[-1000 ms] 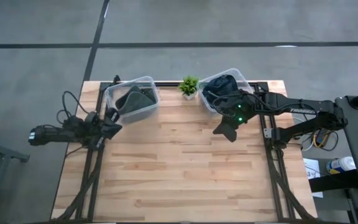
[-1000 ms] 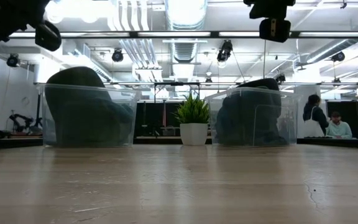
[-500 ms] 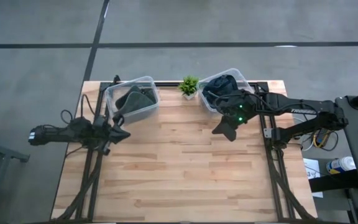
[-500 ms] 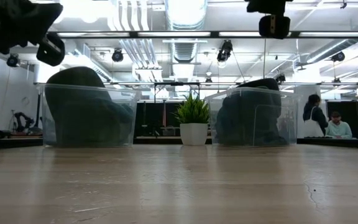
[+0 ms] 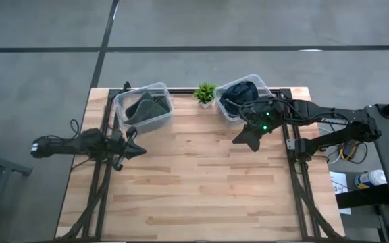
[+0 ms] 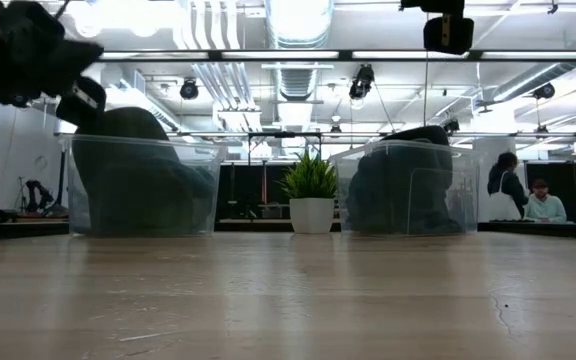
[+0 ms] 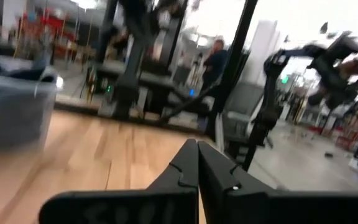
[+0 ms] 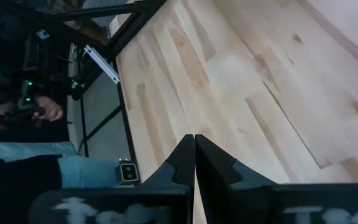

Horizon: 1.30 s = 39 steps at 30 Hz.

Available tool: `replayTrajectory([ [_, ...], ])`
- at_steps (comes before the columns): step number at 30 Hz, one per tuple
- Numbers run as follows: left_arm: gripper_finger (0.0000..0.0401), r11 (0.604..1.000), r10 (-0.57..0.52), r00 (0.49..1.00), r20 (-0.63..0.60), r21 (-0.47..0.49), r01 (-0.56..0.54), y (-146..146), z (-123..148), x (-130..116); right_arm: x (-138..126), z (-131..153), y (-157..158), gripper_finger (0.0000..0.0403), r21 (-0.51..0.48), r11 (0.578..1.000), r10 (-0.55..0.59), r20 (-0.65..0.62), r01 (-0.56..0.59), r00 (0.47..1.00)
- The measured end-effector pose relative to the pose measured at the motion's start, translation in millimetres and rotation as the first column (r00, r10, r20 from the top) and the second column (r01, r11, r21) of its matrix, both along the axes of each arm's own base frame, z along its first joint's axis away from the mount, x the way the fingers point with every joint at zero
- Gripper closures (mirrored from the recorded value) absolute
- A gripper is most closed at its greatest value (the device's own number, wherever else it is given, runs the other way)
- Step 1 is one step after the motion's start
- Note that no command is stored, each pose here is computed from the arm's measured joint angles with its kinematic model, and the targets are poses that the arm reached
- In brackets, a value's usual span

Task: Pick & Place hat
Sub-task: Return to Home Position

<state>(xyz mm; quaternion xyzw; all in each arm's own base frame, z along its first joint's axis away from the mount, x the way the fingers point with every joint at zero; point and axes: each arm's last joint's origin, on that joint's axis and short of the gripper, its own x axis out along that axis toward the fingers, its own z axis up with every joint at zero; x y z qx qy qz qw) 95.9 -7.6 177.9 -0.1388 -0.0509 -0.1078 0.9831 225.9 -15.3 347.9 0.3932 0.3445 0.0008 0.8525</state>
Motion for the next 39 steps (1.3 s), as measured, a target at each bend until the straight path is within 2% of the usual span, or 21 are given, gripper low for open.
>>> replayTrajectory([
  [3,0.0401,1.0,0.0,0.998,-0.06,0.001,0.0,0.0,-5.8,0.6,-3.6,3.0,0.4,0.0394,-0.002,1.0,-0.001,0.015,0.001,1.0],
  [11,0.0401,0.992,0.127,0.989,-0.075,0.023,-0.126,3.6,-7.7,1.2,-23.2,17.8,1.9,0.0394,-0.079,0.993,-0.083,0.089,0.09,0.993],
  [17,0.0401,0.99,0.142,0.984,-0.106,0.018,-0.141,4.0,-10.7,1.4,-39.3,24.9,6.4,0.0394,-0.126,0.981,-0.127,0.143,0.145,0.981],
  [30,0.0401,0.986,0.165,0.978,-0.13,-0.007,-0.167,4.8,-12.5,1.5,-54.2,-0.6,15.0,0.0394,-0.111,0.985,-0.116,0.111,0.128,0.987],
  [32,0.0401,0.985,0.163,0.977,-0.135,-0.028,-0.168,4.8,-12.6,1.5,-54.3,-4.6,15.7,0.0394,-0.12,0.985,-0.103,0.15,0.121,0.983],
  [35,0.0401,0.984,0.158,0.977,-0.142,-0.059,-0.167,4.8,-12.6,1.5,-53.6,-6.6,18.6,0.0394,-0.151,0.982,-0.064,0.275,0.109,0.959],
  [39,0.0401,0.984,0.156,0.977,-0.144,-0.068,-0.167,4.8,-12.7,1.5,-58.4,-11.6,20.5,0.0394,-0.196,0.968,-0.065,0.403,0.155,0.913],
])
